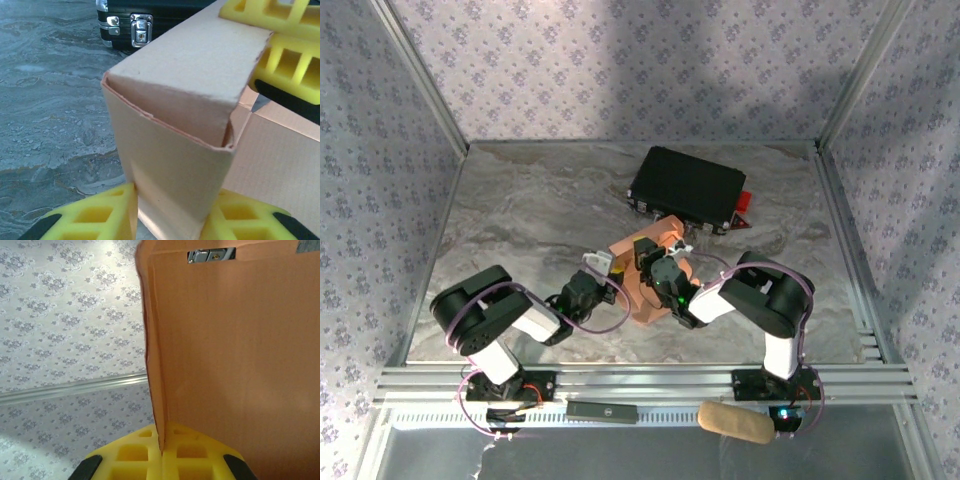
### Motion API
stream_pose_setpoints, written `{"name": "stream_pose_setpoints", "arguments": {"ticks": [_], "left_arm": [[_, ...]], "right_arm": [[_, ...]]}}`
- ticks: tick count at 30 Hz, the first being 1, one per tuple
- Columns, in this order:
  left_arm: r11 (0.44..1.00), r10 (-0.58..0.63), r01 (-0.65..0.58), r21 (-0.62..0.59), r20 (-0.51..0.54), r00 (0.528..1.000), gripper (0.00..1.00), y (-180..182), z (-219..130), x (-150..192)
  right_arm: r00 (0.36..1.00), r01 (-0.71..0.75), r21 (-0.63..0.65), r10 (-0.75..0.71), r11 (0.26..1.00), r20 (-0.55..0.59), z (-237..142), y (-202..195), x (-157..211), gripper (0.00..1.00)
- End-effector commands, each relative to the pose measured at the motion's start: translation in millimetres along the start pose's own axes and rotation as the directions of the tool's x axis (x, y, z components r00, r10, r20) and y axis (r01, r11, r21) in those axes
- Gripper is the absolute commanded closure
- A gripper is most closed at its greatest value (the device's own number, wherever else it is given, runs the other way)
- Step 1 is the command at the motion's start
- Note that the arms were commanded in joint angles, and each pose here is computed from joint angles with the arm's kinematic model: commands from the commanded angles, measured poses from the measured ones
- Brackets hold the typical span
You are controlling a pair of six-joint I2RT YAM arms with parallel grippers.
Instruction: Fold the paper box
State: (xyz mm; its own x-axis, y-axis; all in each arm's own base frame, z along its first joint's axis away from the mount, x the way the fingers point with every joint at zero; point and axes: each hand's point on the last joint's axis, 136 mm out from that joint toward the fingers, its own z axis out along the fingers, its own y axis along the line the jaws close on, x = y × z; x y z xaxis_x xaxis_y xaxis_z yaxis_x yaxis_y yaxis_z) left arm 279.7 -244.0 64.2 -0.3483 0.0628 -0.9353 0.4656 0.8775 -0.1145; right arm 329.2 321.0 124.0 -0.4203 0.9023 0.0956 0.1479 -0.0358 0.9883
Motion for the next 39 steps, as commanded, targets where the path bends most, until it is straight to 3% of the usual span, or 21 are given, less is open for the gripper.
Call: {"name": "stream_pose_setpoints", "arguments": {"ticks": [1, 8, 13, 23, 27, 28, 31, 33, 39], "left_arm": [[0.999, -0.034, 0.031, 0.038, 0.074, 0.997, 0.70, -12.7, 6.9, -23.1], [0.999, -0.035, 0.033, 0.027, 0.084, 0.996, 0.72, -14.8, 8.9, -27.8], [1.000, -0.027, 0.026, 0.012, 0.074, 0.997, 0.88, -18.1, 11.5, -30.5], [0.995, -0.011, 0.019, -0.101, 0.078, 0.997, 0.98, -19.6, 14.1, -35.4], [0.980, 0.001, 0.011, -0.198, 0.064, 0.998, 1.00, -13.5, 15.7, -32.9], [0.973, 0.001, 0.012, -0.230, 0.057, 0.998, 1.00, -9.6, 15.5, -31.7], [0.957, -0.006, 0.016, -0.290, 0.035, 0.999, 1.00, -0.9, 13.3, -29.4], [0.957, -0.006, 0.010, -0.291, 0.016, 1.000, 1.00, 1.0, 10.4, -28.8], [0.959, -0.055, 0.024, -0.281, -0.102, 0.993, 1.00, 22.3, -2.8, -25.4]], "right_arm": [[0.999, -0.039, -0.019, 0.038, 0.999, -0.019, -1.8, 11.2, 6.1, 1.00], [0.999, -0.043, -0.014, 0.043, 0.999, -0.024, 0.4, 9.1, 8.7, 1.00], [0.999, -0.049, -0.009, 0.048, 0.999, -0.023, -0.2, 8.6, 10.2, 1.00], [0.997, -0.070, -0.005, 0.070, 0.998, -0.024, 1.2, 7.4, 16.4, 1.00], [0.996, -0.083, 0.003, 0.083, 0.997, -0.029, -2.1, 6.0, 21.0, 1.00], [0.996, -0.087, 0.010, 0.087, 0.996, -0.032, -3.4, 5.9, 22.7, 0.98], [0.997, -0.071, 0.037, 0.072, 0.997, -0.027, -13.2, 8.6, 22.4, 0.62], [0.999, -0.036, 0.064, 0.037, 0.997, -0.014, -25.0, 16.3, 16.1, 0.47], [0.970, 0.234, 0.214, -0.243, 0.948, 0.014, -72.9, 58.0, -21.7, 0.28]]}}
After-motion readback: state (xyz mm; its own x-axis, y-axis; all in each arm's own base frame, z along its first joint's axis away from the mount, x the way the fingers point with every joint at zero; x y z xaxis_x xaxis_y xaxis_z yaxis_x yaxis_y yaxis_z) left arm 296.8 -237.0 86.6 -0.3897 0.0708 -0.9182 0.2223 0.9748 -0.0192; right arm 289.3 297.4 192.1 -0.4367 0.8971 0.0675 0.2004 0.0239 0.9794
